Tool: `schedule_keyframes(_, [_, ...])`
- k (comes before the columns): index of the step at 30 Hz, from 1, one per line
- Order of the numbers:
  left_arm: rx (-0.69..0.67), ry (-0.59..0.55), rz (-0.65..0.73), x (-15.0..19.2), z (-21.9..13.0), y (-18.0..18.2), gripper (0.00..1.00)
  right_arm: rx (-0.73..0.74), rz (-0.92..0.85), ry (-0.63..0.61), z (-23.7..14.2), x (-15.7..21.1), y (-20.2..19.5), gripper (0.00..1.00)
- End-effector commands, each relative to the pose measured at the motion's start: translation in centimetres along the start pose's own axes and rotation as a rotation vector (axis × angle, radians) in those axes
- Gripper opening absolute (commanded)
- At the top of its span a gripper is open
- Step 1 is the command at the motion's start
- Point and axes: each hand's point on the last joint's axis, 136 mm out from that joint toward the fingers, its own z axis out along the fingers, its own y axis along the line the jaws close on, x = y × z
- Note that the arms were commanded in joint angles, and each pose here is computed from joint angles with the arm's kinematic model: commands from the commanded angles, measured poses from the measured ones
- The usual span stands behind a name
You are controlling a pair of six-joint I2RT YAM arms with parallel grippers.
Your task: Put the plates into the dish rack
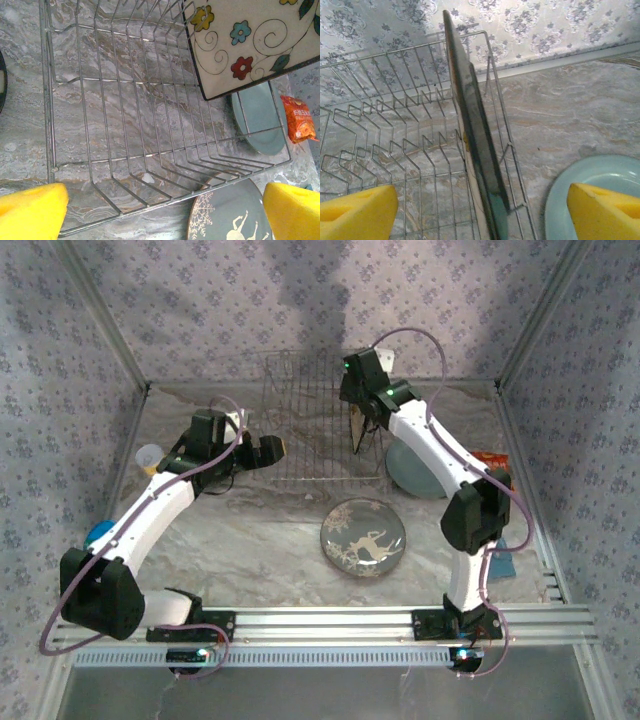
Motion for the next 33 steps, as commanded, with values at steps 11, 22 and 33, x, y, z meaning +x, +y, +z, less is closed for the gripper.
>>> schedule_keyframes(11, [0.013,-0.010,0.002,0.2,-1.0,-0.4,0.99,-0.005,0.015,0.054,-0.8,2.7,-1.8,0.89])
schedule_keyframes(22, [0.000,-0.022,-0.002,0.5,-2.2,-0.4,0.99,0.003,0.009,0.084,1.9,3.6,-1.2,0.76])
schedule_keyframes(33, [-0.012,-0.027,0.002,0.9,-2.9,0.1,0.99,0.016,0.007,0.081,2.6,3.4,-1.2,0.54])
